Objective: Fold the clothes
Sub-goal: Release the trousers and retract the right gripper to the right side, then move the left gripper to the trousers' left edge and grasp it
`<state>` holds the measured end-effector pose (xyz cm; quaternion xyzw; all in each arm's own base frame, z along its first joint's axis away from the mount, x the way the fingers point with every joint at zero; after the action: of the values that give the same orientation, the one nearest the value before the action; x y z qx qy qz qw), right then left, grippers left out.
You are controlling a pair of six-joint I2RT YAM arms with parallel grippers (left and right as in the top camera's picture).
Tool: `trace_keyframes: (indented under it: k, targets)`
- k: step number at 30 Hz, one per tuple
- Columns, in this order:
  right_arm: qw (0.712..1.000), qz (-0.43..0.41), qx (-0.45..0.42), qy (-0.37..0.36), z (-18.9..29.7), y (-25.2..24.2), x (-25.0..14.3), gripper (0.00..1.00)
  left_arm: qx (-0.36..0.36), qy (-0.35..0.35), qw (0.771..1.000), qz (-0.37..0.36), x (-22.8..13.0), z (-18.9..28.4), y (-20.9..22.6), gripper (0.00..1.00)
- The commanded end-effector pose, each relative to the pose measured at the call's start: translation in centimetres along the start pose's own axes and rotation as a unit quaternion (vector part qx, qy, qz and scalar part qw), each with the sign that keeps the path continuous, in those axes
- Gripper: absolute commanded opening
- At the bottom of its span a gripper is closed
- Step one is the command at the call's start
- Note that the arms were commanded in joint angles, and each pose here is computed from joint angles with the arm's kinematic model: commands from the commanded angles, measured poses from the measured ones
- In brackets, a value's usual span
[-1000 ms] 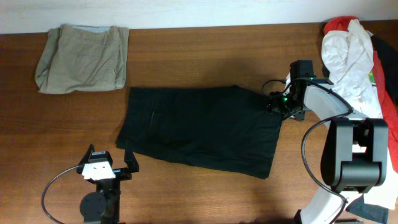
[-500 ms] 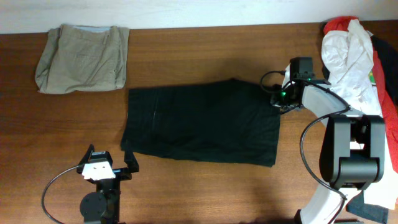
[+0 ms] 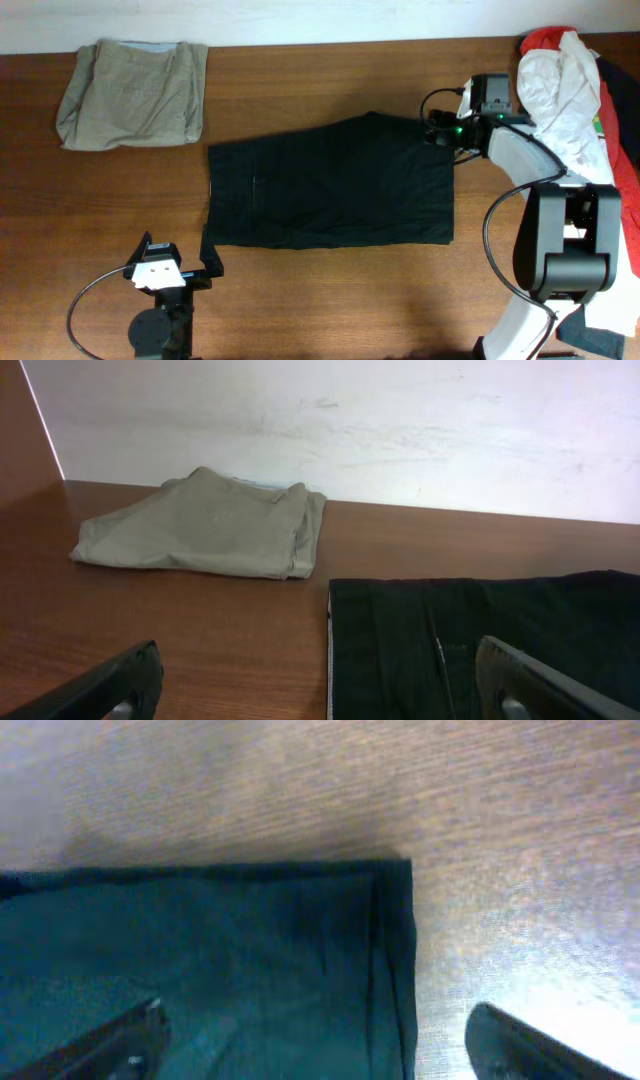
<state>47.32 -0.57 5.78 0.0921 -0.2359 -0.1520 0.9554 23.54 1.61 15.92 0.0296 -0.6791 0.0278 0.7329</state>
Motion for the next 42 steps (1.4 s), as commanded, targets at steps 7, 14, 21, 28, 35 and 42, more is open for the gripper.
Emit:
trace_keyframes:
  k: [7,14,21,28,35,42]
  targets:
    - [0.996,-0.019,-0.065,-0.058,11.1,-0.9,9.2,0.99,0.002,0.0,1.0,-0.008,-0.2,0.0,0.1,0.99]
    - [0.972,-0.082,-0.194,-0.101,14.8,-10.1,11.6,0.99,0.002,0.0,1.0,-0.008,-0.2,0.0,0.1,0.99]
    - [0.972,-0.085,-0.195,-0.102,14.9,-10.4,11.7,0.99,-0.003,0.0,1.0,-0.008,-0.1,0.0,-0.1,0.99]
    - [0.972,-0.085,-0.195,-0.102,14.9,-10.4,11.7,0.99,-0.159,-0.095,0.983,-0.012,4.3,1.2,-5.1,0.99]
    - [0.972,-0.085,-0.195,-0.102,14.9,-10.4,11.7,0.99,-0.187,-0.238,0.952,-0.037,11.1,4.0,-6.0,0.99]
    - [0.972,-0.085,-0.195,-0.102,14.9,-10.4,11.7,0.99,-0.163,-0.103,0.979,-0.07,15.8,1.9,-5.3,0.99]
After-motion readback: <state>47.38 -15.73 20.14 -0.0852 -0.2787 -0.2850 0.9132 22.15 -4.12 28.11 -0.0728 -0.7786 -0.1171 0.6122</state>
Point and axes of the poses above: each gripper's point midway between its finger pads, its own z axis back along the fingers, its own y axis along the line the jaws close on, x = y × z, the point moved 1 cm from there along z, back along the fingers, and after that the axes turned 4 degrees about -z, right-handed, at the moved point
